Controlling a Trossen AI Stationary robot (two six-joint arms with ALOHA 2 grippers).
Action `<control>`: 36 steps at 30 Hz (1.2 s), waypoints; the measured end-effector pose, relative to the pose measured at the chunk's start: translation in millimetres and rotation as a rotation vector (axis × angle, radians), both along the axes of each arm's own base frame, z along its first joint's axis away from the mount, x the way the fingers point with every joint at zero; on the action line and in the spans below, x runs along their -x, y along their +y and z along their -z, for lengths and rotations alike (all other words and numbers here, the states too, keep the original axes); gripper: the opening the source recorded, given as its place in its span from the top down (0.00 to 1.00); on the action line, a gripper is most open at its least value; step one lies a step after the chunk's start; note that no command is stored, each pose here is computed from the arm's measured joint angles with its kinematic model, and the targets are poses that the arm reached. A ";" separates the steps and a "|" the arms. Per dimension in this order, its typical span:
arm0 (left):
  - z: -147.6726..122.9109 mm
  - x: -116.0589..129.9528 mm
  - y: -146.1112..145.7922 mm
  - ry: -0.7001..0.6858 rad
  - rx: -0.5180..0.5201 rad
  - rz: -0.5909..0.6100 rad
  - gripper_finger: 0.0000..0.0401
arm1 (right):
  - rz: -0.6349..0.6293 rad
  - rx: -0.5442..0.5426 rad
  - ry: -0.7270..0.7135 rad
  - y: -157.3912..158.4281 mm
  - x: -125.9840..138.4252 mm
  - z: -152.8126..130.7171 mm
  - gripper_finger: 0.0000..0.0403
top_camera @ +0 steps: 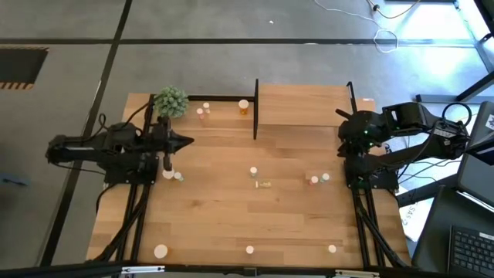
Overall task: Pick and place medicine bottles onto shelf by color
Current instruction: Put the right blue pill bottle on the shelf
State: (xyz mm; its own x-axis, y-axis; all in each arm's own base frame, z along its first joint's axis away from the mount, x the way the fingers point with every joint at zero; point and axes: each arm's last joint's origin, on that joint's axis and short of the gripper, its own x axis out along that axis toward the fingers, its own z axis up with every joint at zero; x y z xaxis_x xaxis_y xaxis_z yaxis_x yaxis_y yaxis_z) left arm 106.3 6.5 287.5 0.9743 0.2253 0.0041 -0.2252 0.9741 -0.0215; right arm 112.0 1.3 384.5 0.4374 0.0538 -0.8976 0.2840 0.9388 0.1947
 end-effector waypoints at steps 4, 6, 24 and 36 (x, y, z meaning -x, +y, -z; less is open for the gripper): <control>-10.1 -4.8 0.3 0.059 0.020 -0.012 1.00 | -0.056 0.027 -0.001 0.0 -0.4 0.2 0.70; -15.8 -6.6 0.5 0.090 0.029 -0.020 1.00 | -0.067 0.032 0.002 0.0 -1.0 0.5 0.68; -50.2 -14.4 0.6 0.193 0.054 -0.025 1.00 | -0.199 -0.104 0.172 4.7 -12.5 45.0 0.60; -51.7 -17.4 0.5 0.224 0.052 -0.025 1.00 | -0.237 -0.107 0.231 5.0 -28.1 114.3 0.60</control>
